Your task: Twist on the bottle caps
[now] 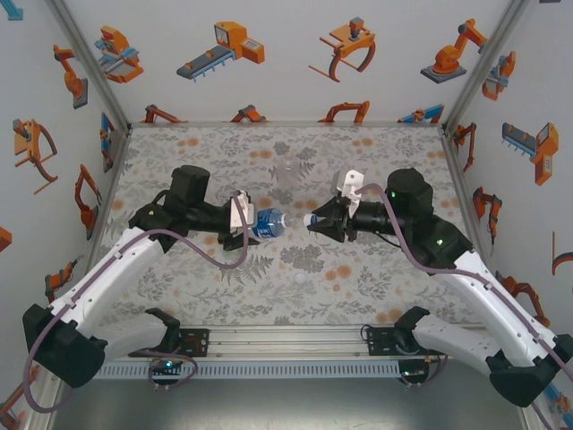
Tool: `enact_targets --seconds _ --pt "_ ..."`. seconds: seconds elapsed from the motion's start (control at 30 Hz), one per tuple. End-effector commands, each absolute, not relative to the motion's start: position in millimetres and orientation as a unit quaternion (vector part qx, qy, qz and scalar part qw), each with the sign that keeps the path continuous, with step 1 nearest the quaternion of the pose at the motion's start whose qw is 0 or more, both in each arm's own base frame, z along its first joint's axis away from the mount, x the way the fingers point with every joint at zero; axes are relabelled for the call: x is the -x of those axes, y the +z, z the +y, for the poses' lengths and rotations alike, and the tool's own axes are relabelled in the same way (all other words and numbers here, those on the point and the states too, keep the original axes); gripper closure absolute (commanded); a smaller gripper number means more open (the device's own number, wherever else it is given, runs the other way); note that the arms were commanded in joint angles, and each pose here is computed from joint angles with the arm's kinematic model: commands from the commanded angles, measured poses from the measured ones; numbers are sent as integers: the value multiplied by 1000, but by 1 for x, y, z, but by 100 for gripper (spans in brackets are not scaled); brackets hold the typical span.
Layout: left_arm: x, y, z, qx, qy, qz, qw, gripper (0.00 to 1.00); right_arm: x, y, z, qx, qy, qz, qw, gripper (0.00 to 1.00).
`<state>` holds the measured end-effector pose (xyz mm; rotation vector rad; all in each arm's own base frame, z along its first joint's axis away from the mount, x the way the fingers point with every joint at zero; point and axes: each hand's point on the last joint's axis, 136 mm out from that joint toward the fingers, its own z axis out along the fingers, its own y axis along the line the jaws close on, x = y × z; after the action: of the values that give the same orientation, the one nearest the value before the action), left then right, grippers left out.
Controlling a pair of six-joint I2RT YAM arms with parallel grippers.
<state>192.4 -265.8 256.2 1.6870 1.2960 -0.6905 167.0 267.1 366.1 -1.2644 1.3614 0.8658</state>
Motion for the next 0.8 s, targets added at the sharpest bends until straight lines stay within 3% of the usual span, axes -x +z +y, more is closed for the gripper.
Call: enact_targets --seconds 0.0,0.77 --pt "-181 261 -263 -706 -264 479 450 100 -146 373 268 571 371 498 537 100" --pt "-170 263 -265 -704 -291 478 437 100 -153 369 293 587 390 475 527 100"
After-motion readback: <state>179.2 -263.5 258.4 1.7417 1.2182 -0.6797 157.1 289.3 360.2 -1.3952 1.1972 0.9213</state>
